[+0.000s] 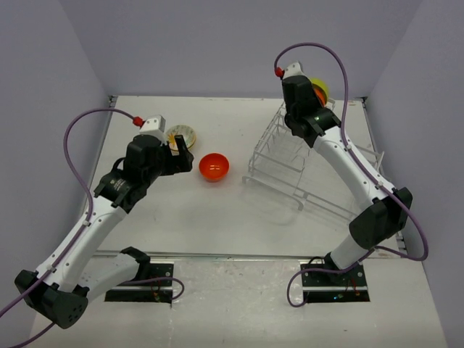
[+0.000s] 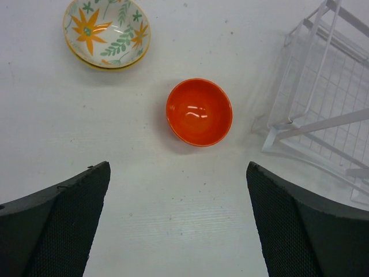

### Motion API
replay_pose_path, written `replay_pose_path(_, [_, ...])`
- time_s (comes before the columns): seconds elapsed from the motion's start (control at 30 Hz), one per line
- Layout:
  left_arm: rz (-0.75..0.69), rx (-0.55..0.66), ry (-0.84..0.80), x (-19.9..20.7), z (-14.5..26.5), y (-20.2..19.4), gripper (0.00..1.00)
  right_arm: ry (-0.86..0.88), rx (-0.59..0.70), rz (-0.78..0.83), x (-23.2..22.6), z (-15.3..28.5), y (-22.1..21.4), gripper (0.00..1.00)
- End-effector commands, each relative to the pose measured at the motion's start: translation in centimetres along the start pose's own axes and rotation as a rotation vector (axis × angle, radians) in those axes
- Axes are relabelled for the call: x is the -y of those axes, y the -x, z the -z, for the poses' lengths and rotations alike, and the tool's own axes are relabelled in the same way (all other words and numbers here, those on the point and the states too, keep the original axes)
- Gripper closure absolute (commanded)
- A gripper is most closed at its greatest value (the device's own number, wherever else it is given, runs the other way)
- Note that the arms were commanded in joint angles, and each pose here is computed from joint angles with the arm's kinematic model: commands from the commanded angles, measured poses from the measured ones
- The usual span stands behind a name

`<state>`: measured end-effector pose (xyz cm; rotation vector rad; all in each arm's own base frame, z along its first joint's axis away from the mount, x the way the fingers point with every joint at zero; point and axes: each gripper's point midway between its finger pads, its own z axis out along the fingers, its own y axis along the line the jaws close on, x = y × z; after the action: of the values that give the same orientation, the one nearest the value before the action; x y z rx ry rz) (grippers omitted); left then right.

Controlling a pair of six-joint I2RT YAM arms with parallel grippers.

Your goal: Unload the bowls from the dish rack

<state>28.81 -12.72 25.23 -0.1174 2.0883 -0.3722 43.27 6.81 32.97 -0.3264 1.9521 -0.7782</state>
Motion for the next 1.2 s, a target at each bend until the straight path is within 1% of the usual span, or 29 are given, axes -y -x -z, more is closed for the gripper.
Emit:
replay_pose_path(0.0, [-0.039,-0.02,0.01,-0.4,1.1,0.0,0.0,-0.015,0.041,-0.038,0.5,0.6,0.9,0.88])
replay_pose_path(0.07, [-0.045,-0.025,0.012,-0.4,1.4,0.1,0.0,-0.019,0.043,-0.036,0.6,0.9,1.0,0.91])
replay_pose_path(0.1, [-0.045,-0.019,0.009,-0.3,1.6,0.4,0.0,-0.023,0.044,-0.035,0.8,1.0,1.0,0.95])
replay_pose_path(0.2, [-0.045,-0.003,-0.002,-0.2,2.1,0.8,0.0,-0.034,0.064,-0.05,1.8,2.0,1.5,0.95])
replay_pose_path(0.4, [-0.042,-0.01,-0.063,1.3,2.1,1.3,0.0,-0.053,0.108,-0.087,3.8,3.9,2.5,1.0])
replay_pose_path(0.6, [-0.052,0.026,-0.196,4.9,2.6,3.6,0.0,-0.035,0.13,-0.126,4.5,5.2,2.8,1.0])
replay_pose_path(0.63, [-0.054,0.05,-0.231,5.8,2.8,4.3,0.0,-0.027,0.138,-0.146,4.8,5.6,3.0,1.0])
replay_pose_path(0.7, [-0.082,0.062,-0.3,8.1,3.1,4.9,0.0,0.015,0.127,-0.185,4.3,6.1,2.7,1.0])
replay_pose_path(0.73, [-0.096,0.086,-0.337,9.3,3.3,5.6,0.0,0.068,0.151,-0.216,4.0,6.7,3.4,1.0])
replay_pose_path(0.8, [-0.141,0.119,-0.429,12.9,3.8,6.5,0.0,0.145,0.137,-0.279,3.1,7.4,3.1,1.0])
replay_pose_path(0.83, [-0.155,0.134,-0.467,14.2,4.1,6.9,0.0,0.212,0.146,-0.301,2.1,7.9,3.4,1.0])
replay_pose_path(0.87, [-0.174,0.127,-0.523,15.8,4.4,6.6,0.0,0.279,0.125,-0.347,1.0,8.5,3.0,1.0])
replay_pose_path(0.9, [-0.187,0.15,-0.551,17.1,4.2,7.5,0.0,0.345,0.121,-0.364,-0.1,9.0,3.0,1.0])
replay_pose_path(0.93, [-0.201,0.153,-0.574,18.2,4.3,7.6,0.0,0.487,0.121,-0.441,-2.0,10.6,3.4,1.0])
replay_pose_path(1.0, [-0.233,0.188,-0.597,19.8,4.1,8.7,0.0,0.652,0.112,-0.475,-4.6,12.3,3.4,1.0])
replay_pose_path(1.03, [-0.246,0.197,-0.6,20.4,4.2,8.9,0.0,0.794,0.121,-0.508,-6.3,14.2,4.0,1.0])
replay_pose_path(1.07, [-0.28,0.196,-0.592,20.9,3.4,8.7,0.0,0.856,0.127,-0.518,-6.8,15.2,4.2,1.0])
replay_pose_path(1.1, [-0.285,0.222,-0.564,21.0,3.5,9.4,0.0,0.888,0.104,-0.536,-7.4,15.6,3.9,1.0])
replay_pose_path(1.17, [-0.319,0.223,-0.522,20.9,2.5,9.4,0.01,0.955,0.085,-0.533,-8.3,16.7,3.9,1.0])
